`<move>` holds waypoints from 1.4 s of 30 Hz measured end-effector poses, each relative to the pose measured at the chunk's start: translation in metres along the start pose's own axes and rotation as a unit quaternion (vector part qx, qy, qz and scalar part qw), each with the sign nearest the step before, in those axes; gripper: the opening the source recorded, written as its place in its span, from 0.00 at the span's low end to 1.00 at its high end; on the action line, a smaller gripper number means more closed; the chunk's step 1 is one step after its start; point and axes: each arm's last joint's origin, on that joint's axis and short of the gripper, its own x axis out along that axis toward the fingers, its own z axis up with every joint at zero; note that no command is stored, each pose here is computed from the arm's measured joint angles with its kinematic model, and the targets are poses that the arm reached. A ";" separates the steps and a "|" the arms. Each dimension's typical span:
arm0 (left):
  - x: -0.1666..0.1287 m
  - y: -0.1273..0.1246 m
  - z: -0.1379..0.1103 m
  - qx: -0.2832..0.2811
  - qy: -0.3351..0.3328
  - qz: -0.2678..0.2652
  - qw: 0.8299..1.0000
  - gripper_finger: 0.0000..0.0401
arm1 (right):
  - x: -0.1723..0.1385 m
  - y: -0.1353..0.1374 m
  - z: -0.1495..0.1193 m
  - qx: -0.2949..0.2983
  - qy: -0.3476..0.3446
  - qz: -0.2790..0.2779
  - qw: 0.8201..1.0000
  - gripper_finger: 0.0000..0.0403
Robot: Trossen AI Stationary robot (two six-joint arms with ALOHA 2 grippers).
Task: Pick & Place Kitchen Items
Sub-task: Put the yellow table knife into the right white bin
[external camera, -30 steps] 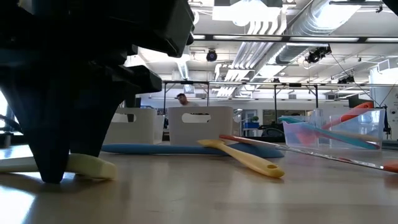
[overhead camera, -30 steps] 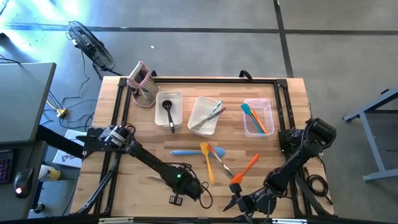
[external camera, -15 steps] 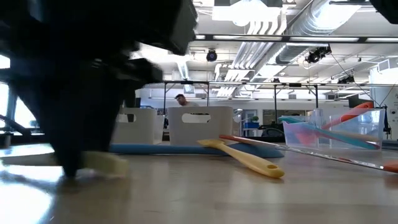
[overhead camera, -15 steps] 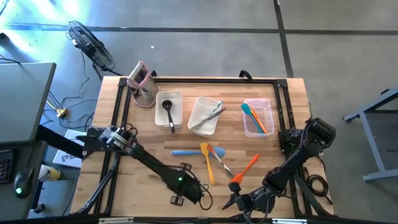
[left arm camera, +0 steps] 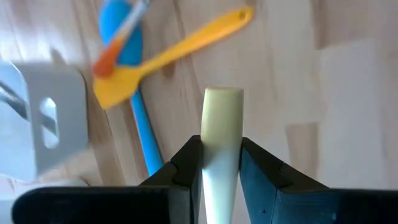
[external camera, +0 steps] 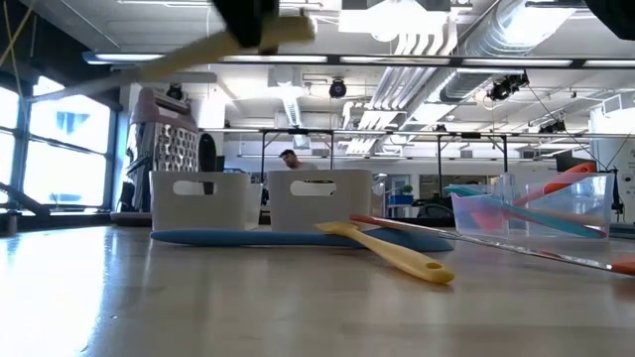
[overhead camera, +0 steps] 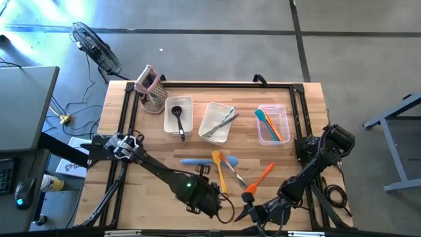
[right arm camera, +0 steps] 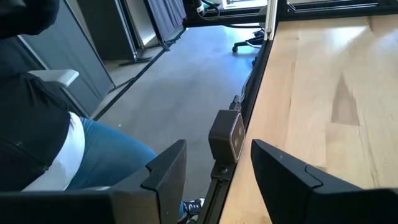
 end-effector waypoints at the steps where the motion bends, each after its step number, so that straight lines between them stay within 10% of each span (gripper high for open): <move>1: -0.006 0.001 0.002 0.002 -0.011 -0.001 1.000 0.18 | 0.000 0.000 0.000 0.000 0.000 0.000 1.000 0.43; 15: -0.088 -0.026 0.024 0.099 -0.312 -0.031 0.944 0.18 | -0.003 0.007 -0.002 -0.026 -0.010 -0.007 1.000 0.43; 28: -0.085 -0.043 0.034 0.163 -0.361 -0.080 0.915 0.18 | -0.032 0.035 0.028 -0.175 -0.195 -0.248 0.933 0.33; 42: -0.097 -0.053 0.044 0.267 -0.454 -0.153 0.836 0.18 | -0.015 0.021 0.032 -0.164 -0.188 -0.065 0.966 0.31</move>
